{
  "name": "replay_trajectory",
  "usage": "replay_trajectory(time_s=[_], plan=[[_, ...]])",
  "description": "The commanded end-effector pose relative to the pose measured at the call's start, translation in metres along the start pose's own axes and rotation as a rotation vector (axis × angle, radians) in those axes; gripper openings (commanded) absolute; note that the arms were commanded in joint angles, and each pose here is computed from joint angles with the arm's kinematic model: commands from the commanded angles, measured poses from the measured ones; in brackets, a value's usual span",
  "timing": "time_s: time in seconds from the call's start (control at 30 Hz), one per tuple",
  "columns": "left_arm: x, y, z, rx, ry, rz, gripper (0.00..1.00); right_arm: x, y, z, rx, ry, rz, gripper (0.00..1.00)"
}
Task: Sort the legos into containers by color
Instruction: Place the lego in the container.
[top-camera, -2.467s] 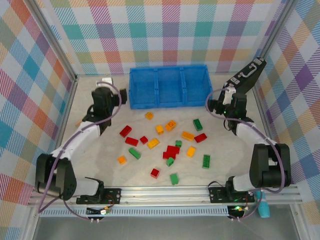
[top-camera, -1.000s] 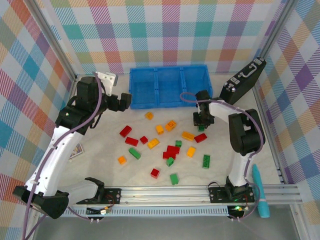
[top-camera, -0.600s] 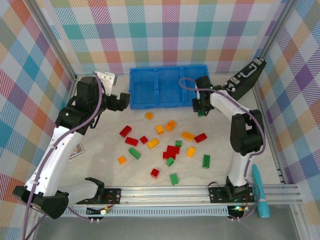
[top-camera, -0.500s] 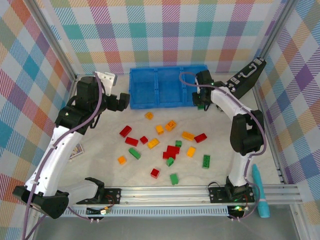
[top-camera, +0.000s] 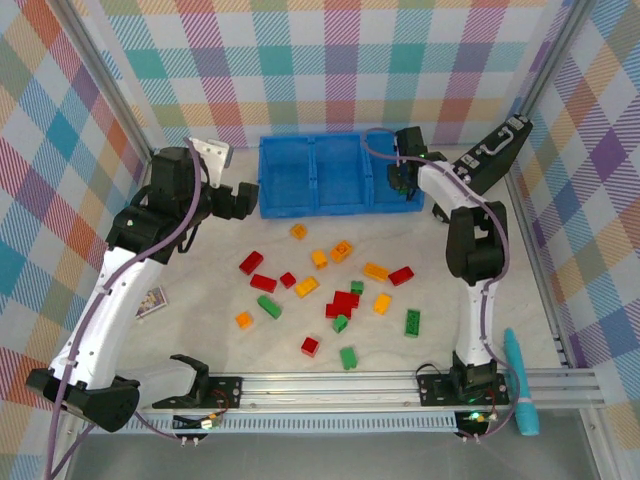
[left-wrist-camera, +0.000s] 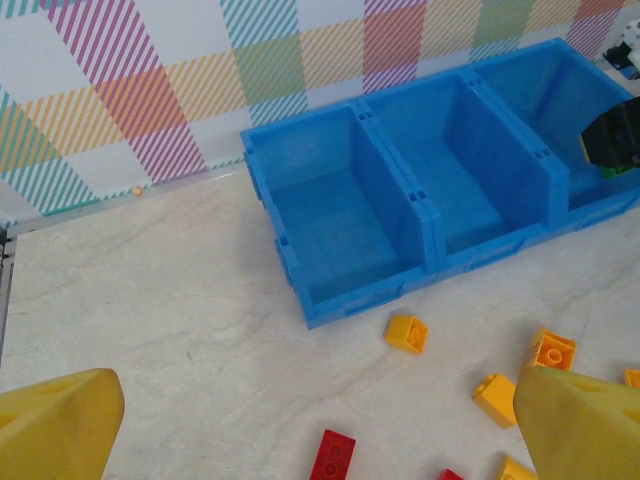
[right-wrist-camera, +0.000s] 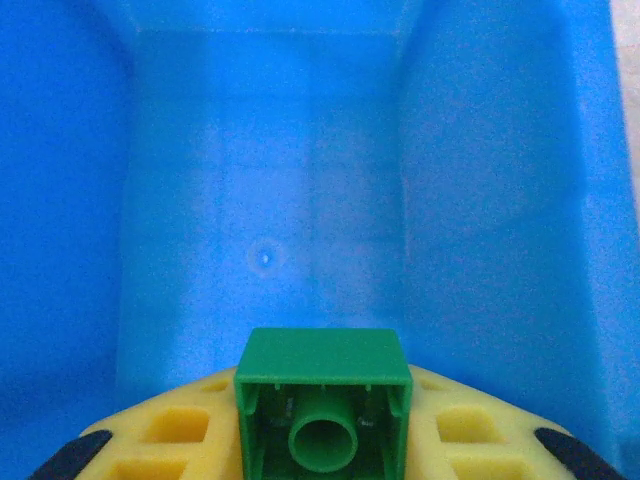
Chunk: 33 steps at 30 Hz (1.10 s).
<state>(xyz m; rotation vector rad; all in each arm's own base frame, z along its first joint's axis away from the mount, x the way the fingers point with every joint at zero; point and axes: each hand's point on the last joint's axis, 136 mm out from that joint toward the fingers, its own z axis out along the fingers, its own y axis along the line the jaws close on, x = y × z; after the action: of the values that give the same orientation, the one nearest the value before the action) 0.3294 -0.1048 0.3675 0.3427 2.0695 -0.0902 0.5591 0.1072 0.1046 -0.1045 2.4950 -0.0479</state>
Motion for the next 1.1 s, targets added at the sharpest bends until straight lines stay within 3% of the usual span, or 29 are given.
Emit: replay_trajectory(time_s=[0.0,0.23,0.57,0.83,1.07], plan=[[-0.004,-0.006,-0.005,0.028,-0.001,0.022,1.00,-0.023,0.006,0.002,-0.023,-0.064,0.031,0.28],[-0.004,-0.012,-0.006,0.067,-0.013,0.010,1.00,-0.025,0.005,0.011,-0.022,-0.069,0.062,0.38],[-0.009,-0.012,-0.014,0.070,-0.025,-0.007,1.00,-0.028,0.010,-0.007,-0.066,-0.078,0.060,0.56],[-0.008,-0.013,-0.018,0.076,-0.045,-0.007,1.00,-0.030,0.018,-0.072,-0.166,-0.121,0.088,0.58],[-0.005,-0.016,-0.019,0.095,-0.056,-0.006,1.00,0.014,0.031,-0.121,-0.203,-0.052,0.145,0.66]])
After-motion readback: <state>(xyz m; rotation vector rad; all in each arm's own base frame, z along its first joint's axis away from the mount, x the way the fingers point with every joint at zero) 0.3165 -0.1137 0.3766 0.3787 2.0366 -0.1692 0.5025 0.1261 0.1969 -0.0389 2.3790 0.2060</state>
